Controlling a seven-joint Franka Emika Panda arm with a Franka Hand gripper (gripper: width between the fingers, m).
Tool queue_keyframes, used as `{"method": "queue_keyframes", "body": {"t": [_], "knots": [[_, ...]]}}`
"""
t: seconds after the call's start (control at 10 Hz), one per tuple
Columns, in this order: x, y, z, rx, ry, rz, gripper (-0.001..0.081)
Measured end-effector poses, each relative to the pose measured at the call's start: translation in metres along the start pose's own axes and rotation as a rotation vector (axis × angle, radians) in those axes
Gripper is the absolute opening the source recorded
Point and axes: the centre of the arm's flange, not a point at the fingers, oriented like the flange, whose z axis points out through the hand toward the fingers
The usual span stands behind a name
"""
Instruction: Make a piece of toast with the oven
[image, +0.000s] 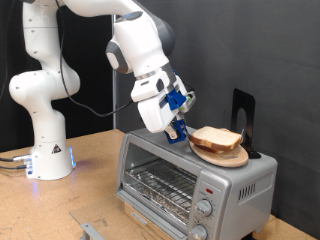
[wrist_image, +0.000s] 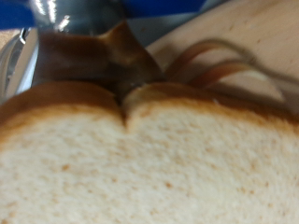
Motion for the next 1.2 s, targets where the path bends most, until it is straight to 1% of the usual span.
{"method": "queue_keyframes", "body": {"t": [0.2,0.3,0.4,0.6,0.9,1.1,1.2], "knots": [[0.003,-0.001,0.002,0.001,0.000,-0.009,0.0482],[0.003,0.000,0.002,0.012,-0.002,-0.023,0.0482],[0.000,0.001,0.003,0.035,-0.006,-0.046,0.0482],[-0.011,0.010,-0.002,0.094,-0.010,-0.085,0.0482],[-0.034,0.019,-0.028,0.165,0.017,-0.122,0.0482],[-0.045,0.021,-0.050,0.189,0.036,-0.130,0.0482],[-0.051,0.023,-0.058,0.203,0.028,-0.134,0.0482]]}}
